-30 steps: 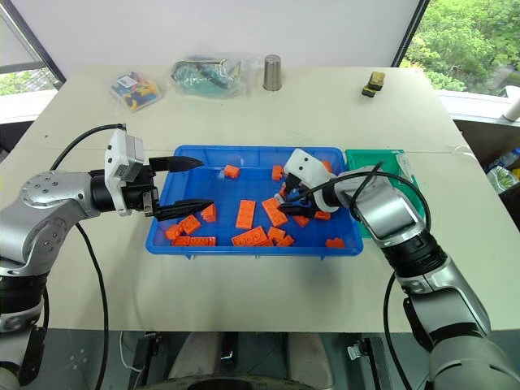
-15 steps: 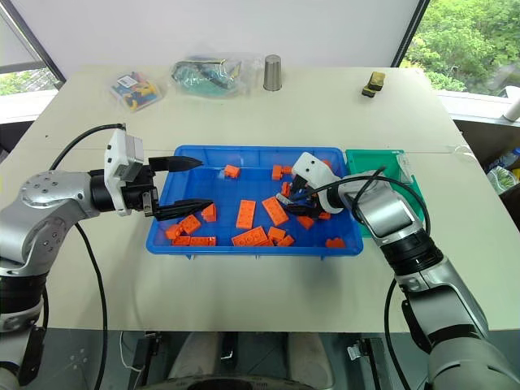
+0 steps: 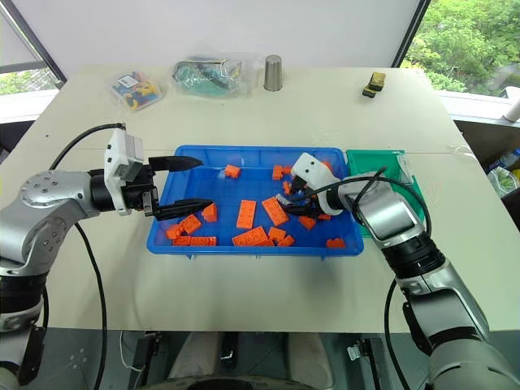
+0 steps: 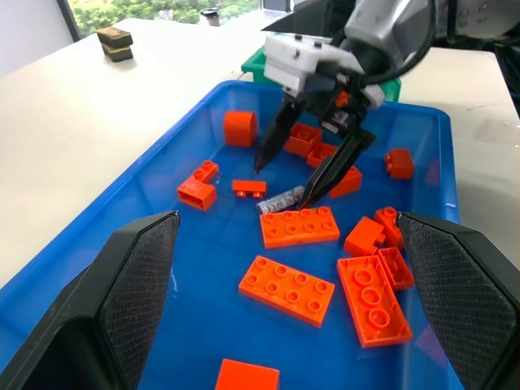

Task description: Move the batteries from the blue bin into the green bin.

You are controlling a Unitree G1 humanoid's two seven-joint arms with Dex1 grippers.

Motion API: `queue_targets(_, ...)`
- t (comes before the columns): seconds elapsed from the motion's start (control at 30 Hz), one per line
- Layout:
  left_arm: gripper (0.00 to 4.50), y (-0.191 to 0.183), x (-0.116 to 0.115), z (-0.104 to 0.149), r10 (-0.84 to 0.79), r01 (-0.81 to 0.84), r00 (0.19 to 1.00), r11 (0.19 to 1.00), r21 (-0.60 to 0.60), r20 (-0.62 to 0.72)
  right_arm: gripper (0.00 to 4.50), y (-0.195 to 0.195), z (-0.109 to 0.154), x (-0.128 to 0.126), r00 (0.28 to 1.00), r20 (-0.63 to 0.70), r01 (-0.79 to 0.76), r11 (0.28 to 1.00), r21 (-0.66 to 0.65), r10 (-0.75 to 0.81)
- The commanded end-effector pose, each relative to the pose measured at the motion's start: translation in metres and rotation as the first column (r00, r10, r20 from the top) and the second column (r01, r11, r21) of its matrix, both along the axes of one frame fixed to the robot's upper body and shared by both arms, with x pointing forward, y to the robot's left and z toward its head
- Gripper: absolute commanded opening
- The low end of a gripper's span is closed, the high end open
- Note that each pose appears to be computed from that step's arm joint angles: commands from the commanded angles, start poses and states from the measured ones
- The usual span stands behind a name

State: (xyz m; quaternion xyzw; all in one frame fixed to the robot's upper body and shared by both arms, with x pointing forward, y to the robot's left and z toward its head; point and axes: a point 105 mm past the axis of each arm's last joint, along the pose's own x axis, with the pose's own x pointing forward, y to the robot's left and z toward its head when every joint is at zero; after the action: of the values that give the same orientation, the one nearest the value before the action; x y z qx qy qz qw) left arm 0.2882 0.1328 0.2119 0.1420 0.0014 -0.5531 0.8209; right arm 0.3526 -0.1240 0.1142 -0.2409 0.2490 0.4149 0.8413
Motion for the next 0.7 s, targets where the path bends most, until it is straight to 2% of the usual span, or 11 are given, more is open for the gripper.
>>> queue_targets(0.03, 4.5, -0.001, -0.002, 0.013, -0.013, 0.013, 0.999, 1.0, -0.004, 0.049, 1.47, -0.001, -0.005, 0.001, 1.0, 0.007, 0.008, 1.0, -0.012, -0.008)
queue_targets(0.13, 4.5, -0.001, -0.002, 0.013, -0.016, 0.016, 0.999, 1.0, -0.003, 0.048, 0.07, 0.002, -0.006, -0.001, 1.0, 0.001, -0.002, 1.0, 0.008, 0.002)
queue_targets(0.3, 4.5, -0.002, -0.004, 0.012, -0.029, 0.029, 0.999, 1.0, -0.001, 0.04, 0.04, 0.006, 0.003, -0.003, 1.0, 0.01, -0.007, 1.0, 0.029, 0.007)
queue_targets(0.47, 4.5, -0.004, -0.008, 0.008, -0.066, 0.066, 0.998, 0.998, -0.001, 0.011, 0.04, -0.003, 0.059, -0.013, 0.999, 0.038, -0.004, 0.989, 0.151, -0.002)
queue_targets(0.57, 4.5, -0.005, -0.011, 0.007, -0.096, 0.096, 0.995, 0.995, -0.001, -0.002, 0.04, -0.023, 0.089, -0.02, 0.997, 0.06, 0.039, 0.981, 0.188, -0.051)
queue_targets(0.63, 4.5, -0.006, -0.012, 0.006, -0.115, 0.115, 0.993, 0.993, 0.001, -0.007, 0.04, -0.054, 0.106, -0.024, 0.988, 0.083, 0.114, 0.979, 0.17, -0.129)
queue_targets(0.7, 4.5, -0.007, -0.011, 0.005, -0.126, 0.126, 0.992, 0.992, 0.007, -0.005, 0.04, -0.08, 0.112, -0.027, 0.976, 0.093, 0.185, 0.974, 0.13, -0.198)
